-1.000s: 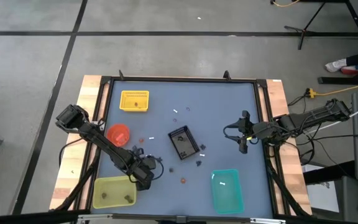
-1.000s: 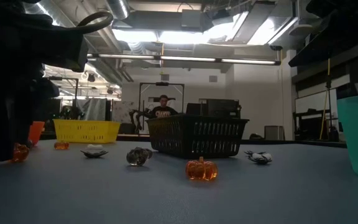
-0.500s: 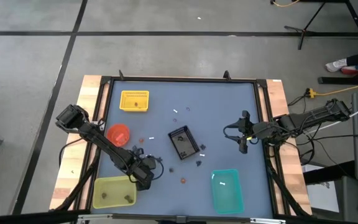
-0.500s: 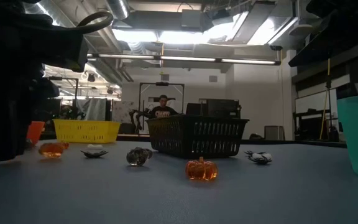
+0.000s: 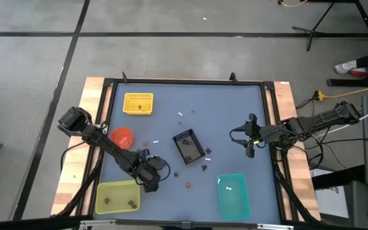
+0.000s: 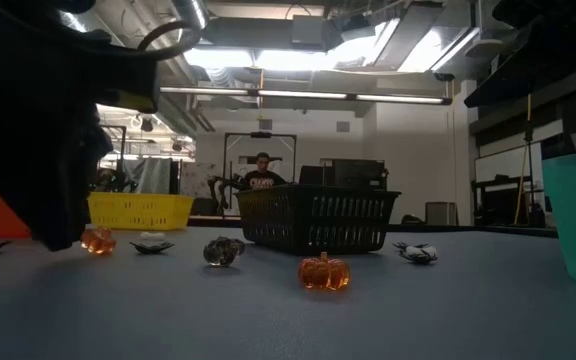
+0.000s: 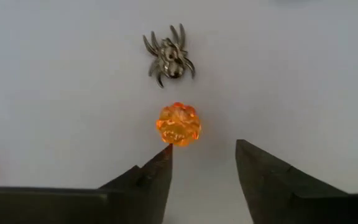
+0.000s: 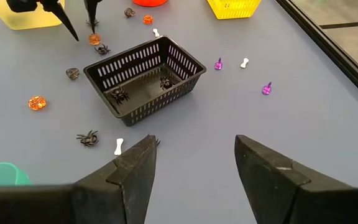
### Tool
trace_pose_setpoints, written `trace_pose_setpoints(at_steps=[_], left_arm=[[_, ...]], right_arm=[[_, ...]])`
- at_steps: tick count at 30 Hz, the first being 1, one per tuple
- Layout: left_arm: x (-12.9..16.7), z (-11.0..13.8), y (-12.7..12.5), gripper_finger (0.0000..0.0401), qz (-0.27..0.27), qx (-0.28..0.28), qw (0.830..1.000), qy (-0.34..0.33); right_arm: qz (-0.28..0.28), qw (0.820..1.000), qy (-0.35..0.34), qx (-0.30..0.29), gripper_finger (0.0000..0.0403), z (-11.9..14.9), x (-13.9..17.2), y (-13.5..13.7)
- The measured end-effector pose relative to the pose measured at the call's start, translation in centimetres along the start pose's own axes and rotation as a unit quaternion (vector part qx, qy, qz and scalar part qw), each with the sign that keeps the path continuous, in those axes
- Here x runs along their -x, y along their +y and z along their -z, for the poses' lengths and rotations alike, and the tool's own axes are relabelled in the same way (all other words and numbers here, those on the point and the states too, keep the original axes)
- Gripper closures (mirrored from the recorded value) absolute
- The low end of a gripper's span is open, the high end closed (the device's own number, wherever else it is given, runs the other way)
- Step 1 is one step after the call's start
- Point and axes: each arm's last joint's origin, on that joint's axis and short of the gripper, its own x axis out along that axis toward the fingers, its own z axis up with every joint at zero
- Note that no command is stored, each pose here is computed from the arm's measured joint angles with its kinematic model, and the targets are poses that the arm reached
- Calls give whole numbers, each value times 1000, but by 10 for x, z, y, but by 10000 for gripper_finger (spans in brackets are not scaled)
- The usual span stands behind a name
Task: Sort Halloween decoration
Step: Put the orange pumpkin toy into the orange bin
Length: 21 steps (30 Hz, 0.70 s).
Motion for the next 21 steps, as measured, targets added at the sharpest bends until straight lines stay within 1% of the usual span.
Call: trace_pose_setpoints(at_steps=[5,9,15,21], left_arm=[[-2,-6,5,198,-5,13,1000,0],[-4,-13,10,180,-6,28,1000,-5],[-6,-20,16,177,-10,43,999,-11],[-6,-20,17,182,-11,44,999,-11]], right_arm=[[0,1000,0,0,187,0,0,0],[0,1000,0,0,187,0,0,0],[0,1000,0,0,187,0,0,0],[0,1000,0,0,187,0,0,0]])
